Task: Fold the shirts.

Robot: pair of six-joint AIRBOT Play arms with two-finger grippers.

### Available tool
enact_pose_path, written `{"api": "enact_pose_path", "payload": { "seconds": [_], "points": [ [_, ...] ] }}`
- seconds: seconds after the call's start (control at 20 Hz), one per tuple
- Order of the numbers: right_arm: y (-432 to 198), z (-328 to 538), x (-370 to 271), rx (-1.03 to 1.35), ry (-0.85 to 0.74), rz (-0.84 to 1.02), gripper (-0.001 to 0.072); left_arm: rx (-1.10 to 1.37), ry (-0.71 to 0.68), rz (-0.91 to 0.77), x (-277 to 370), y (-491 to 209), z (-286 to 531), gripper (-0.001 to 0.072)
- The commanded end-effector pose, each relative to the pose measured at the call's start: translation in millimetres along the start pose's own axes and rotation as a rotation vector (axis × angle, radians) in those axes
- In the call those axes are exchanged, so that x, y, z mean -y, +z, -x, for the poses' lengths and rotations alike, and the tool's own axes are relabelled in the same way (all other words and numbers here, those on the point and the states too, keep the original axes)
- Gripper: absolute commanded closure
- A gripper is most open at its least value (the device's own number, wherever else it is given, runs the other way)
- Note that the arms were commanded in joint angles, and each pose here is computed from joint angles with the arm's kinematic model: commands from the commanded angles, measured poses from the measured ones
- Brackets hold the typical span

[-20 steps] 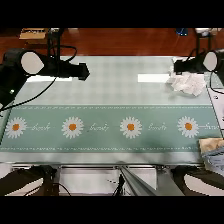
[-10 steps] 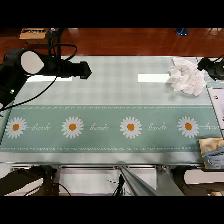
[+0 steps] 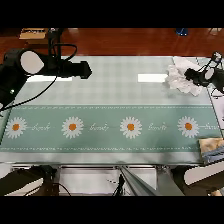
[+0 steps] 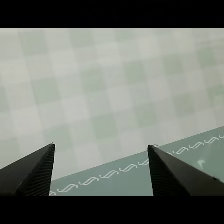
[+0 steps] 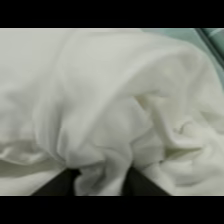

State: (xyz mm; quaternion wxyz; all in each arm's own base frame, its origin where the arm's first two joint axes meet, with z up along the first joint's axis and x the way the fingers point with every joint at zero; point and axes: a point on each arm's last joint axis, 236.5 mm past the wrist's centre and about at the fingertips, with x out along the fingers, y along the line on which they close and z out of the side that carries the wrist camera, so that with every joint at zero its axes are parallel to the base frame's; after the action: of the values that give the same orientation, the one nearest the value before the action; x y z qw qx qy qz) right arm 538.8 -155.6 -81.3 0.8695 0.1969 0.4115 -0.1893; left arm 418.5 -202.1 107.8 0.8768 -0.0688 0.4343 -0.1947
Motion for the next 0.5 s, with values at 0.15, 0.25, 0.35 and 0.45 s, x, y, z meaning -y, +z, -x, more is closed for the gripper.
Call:
{"api": "enact_pose_path", "payload": {
  "seconds": [0.15,0.25,0.35,0.45],
  "points": [
    [39,40,-21,0.099,0.038,0.105,0.0669,0.033,-0.007,-0.02,4,11,11,-0.0009],
    [86,101,-40,0.235,0.068,0.208,0.0669,0.096,-0.02,-0.042,12,31,31,-0.0009],
    [128,185,-65,0.394,0.107,0.284,0.067,0.178,-0.034,-0.093,25,57,62,-0.0009],
    [156,283,-92,0.567,0.154,0.352,0.0671,0.236,-0.047,-0.138,38,76,101,-0.0009]
  ]
}}
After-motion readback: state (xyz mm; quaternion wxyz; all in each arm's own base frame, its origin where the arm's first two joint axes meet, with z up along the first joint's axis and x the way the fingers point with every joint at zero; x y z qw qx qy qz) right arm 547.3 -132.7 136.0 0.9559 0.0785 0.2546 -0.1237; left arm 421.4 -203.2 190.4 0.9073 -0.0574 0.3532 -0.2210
